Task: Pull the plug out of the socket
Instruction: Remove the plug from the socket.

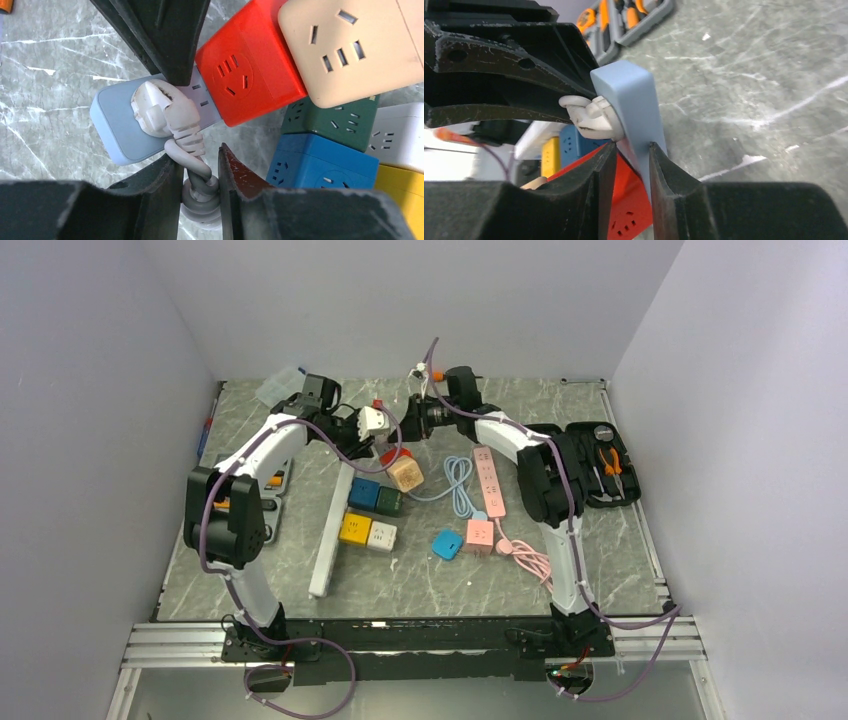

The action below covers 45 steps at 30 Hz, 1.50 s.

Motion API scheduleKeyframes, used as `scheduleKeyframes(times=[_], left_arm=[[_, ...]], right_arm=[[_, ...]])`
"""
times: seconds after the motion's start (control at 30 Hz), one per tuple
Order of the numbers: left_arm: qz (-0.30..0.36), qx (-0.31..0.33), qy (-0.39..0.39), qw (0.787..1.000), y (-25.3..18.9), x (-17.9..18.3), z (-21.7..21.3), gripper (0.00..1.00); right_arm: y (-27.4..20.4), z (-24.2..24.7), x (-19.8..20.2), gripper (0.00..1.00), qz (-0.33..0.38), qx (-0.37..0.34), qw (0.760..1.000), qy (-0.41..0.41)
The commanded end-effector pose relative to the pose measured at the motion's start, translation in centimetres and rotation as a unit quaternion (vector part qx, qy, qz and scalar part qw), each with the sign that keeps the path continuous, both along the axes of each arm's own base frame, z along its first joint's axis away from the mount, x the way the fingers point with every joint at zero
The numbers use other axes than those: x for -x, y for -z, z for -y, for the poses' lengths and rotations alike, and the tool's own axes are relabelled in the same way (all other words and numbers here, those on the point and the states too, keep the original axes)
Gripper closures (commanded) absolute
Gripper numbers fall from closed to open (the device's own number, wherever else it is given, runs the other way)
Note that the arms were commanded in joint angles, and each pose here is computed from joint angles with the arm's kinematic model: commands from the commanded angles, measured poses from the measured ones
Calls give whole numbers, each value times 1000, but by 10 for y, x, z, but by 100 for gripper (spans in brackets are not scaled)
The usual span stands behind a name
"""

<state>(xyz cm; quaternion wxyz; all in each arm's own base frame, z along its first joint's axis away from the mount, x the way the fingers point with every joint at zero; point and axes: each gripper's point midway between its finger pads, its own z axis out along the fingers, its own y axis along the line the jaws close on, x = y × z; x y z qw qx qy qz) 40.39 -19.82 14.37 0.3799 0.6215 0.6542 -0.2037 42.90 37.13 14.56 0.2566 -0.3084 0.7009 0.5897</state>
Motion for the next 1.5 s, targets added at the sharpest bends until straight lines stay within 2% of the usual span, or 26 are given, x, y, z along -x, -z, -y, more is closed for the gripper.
scheduleKeyframes(times=[0.0, 0.27, 0.43, 0.47, 0.5, 0.53, 0.57, 0.63, 0.67, 0.7, 0.8, 0.87, 0.93, 0.97, 1.03, 1.1, 1.17, 1.23, 1.3, 1.47], left_arm=[[72, 45, 24, 996, -36, -19, 21, 70], [85, 51, 19, 995, -43, -21, 19, 68], [97, 57, 39, 993, -51, -16, 22, 81], [104, 54, 44, 992, -51, -15, 21, 82], [116, 52, 49, 991, -52, -13, 20, 82], [127, 50, 53, 989, -53, -12, 20, 83], [135, 47, 57, 988, -54, -11, 19, 82], [148, 40, 66, 986, -55, -8, 18, 82], [162, 34, 74, 983, -57, -7, 18, 82], [172, 29, 80, 981, -57, -5, 17, 82], [196, 20, 89, 976, -60, -2, 15, 82], [214, 16, 92, 972, -65, 0, 13, 83], [235, 8, 103, 966, -66, 3, 12, 83], [245, 1, 111, 963, -66, 6, 11, 83], [260, -15, 132, 956, -63, 12, 11, 83], [270, -28, 151, 950, -63, 17, 12, 83], [280, -34, 161, 946, -65, 19, 13, 83], [289, -41, 168, 942, -66, 20, 16, 83], [298, -45, 174, 938, -66, 21, 18, 84], [342, -59, 177, 921, -64, 23, 19, 87]], right_arm=[[-4, 6, 10, 100, 80, 97, 992, 23], [-21, 15, 14, 100, 119, 111, 984, 67], [-21, 22, 15, 100, 116, 131, 981, 80], [-22, 26, 12, 95, 118, 139, 979, 92], [-23, 30, 10, 80, 123, 147, 976, 104], [-24, 35, 7, 59, 127, 156, 972, 120], [-26, 41, 3, 43, 132, 163, 968, 135], [-27, 51, -4, 23, 143, 184, 958, 169], [-28, 58, -10, 6, 149, 197, 950, 193], [-27, 68, -20, 1, 155, 219, 936, 229], [-30, 104, -44, 0, 163, 280, 884, 336], [-48, 121, -53, 0, 176, 272, 858, 397], [-47, 138, -55, 0, 132, 255, 843, 455], [-42, 139, -54, 0, 112, 238, 856, 445], [-32, 134, -49, 1, 72, 192, 904, 376], [-31, 122, -36, 21, 50, 149, 935, 317], [-30, 117, -30, 32, 64, 149, 937, 308], [-32, 109, -21, 33, 87, 157, 939, 292], [-36, 100, -10, 34, 110, 161, 943, 272], [-57, 87, 10, 29, 151, 118, 955, 228]])
